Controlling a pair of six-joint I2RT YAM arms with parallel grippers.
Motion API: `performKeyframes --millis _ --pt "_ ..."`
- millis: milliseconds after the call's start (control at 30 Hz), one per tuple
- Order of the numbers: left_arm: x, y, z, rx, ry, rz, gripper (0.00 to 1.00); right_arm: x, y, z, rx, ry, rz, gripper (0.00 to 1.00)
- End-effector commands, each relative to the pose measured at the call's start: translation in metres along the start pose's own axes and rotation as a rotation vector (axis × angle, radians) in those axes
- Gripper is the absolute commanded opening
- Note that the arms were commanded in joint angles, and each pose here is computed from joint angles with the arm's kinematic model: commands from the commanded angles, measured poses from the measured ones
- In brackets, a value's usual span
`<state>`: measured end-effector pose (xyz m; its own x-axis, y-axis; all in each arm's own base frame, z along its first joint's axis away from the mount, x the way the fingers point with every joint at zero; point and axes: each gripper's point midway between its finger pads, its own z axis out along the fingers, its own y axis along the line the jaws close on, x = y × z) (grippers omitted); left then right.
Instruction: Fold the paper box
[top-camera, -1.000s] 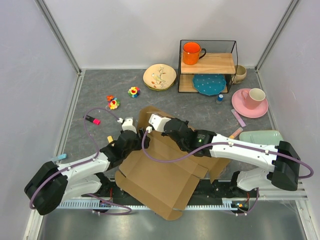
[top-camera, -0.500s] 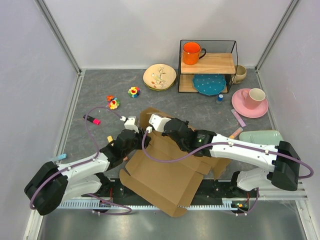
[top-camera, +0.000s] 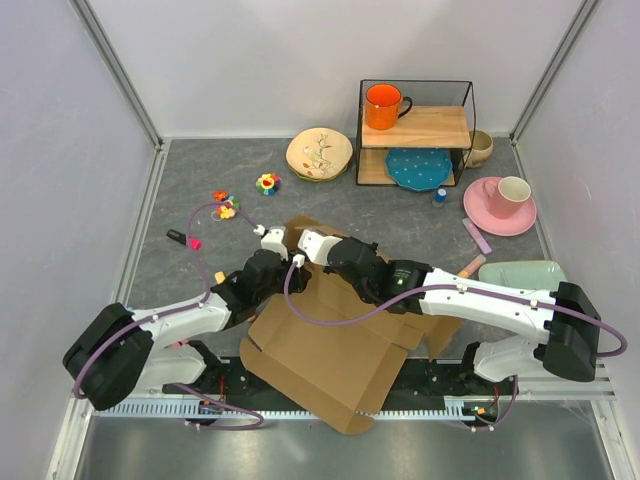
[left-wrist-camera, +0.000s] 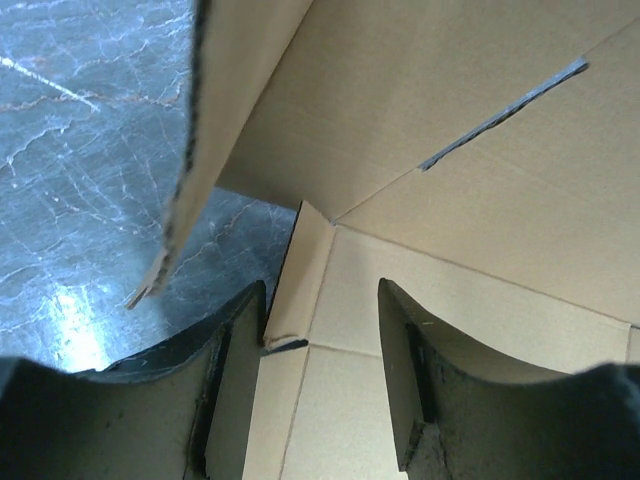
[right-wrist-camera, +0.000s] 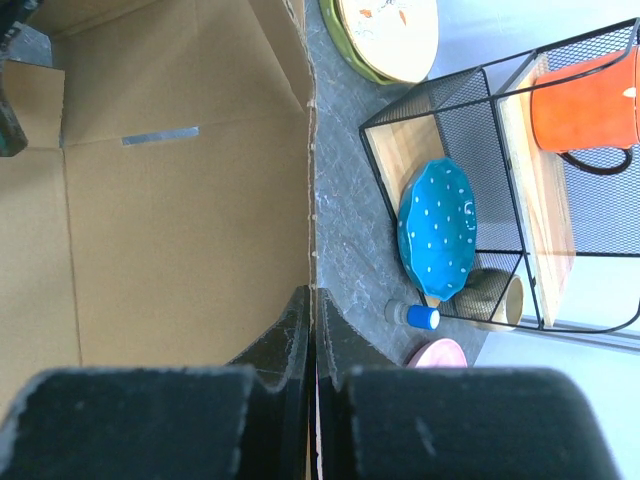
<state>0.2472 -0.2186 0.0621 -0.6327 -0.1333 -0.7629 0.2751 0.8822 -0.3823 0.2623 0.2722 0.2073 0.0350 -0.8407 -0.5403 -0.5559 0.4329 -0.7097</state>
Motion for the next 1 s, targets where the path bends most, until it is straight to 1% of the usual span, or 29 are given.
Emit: performKeyframes --millis 0,133,200,233,300,333,367,433,567,800,833,867,967 --pt "-0.036 -0.018 0.005 0.037 -0.095 0.042 0.56 -0.017 -0.015 -0.01 0.032 -0.059 0.062 0.0" --pt "-0.044 -0.022 0.008 0.039 -0.1 0.062 0.57 -0.015 -0.015 -0.01 0.034 -0.056 0.062 0.0" --pt "-0.038 -0.023 0.01 0.051 -0.077 0.067 0.55 -0.015 -0.016 -0.01 0.04 -0.058 0.066 0.0" --pt "-0.033 -0.021 0.01 0.051 -0.064 0.061 0.49 -0.014 -0.016 -0.011 0.04 -0.057 0.063 0.0" --pt "-0.028 -0.025 0.011 0.081 -0.064 0.05 0.42 -0.013 -0.017 -0.01 0.048 -0.053 0.063 0.0" --pt "-0.017 -0.023 0.01 0.098 -0.044 0.04 0.37 -0.013 -0.017 -0.01 0.05 -0.053 0.063 0.0" --pt "-0.018 -0.028 0.009 0.125 -0.061 0.033 0.36 -0.014 -0.016 -0.009 0.049 -0.054 0.062 0.0" --pt "-0.009 -0.027 0.009 0.138 -0.045 0.031 0.34 -0.013 -0.016 -0.009 0.052 -0.047 0.058 0.0" --pt "-0.003 -0.038 0.005 0.181 -0.04 0.061 0.32 -0.014 -0.018 -0.008 0.062 -0.041 0.056 0.0" --pt "0.008 -0.049 0.006 0.182 -0.066 0.147 0.24 -0.013 -0.017 -0.007 0.06 -0.03 0.051 0.0" --pt "0.01 -0.048 0.008 0.171 -0.075 0.156 0.24 -0.012 -0.017 -0.007 0.06 -0.029 0.052 0.0" --pt "0.02 -0.051 0.01 0.173 -0.058 0.177 0.23 -0.012 -0.015 -0.007 0.055 -0.029 0.048 0.0" --pt "0.027 -0.059 0.015 0.177 -0.074 0.195 0.24 -0.01 -0.011 -0.006 0.046 -0.022 0.04 0.0"
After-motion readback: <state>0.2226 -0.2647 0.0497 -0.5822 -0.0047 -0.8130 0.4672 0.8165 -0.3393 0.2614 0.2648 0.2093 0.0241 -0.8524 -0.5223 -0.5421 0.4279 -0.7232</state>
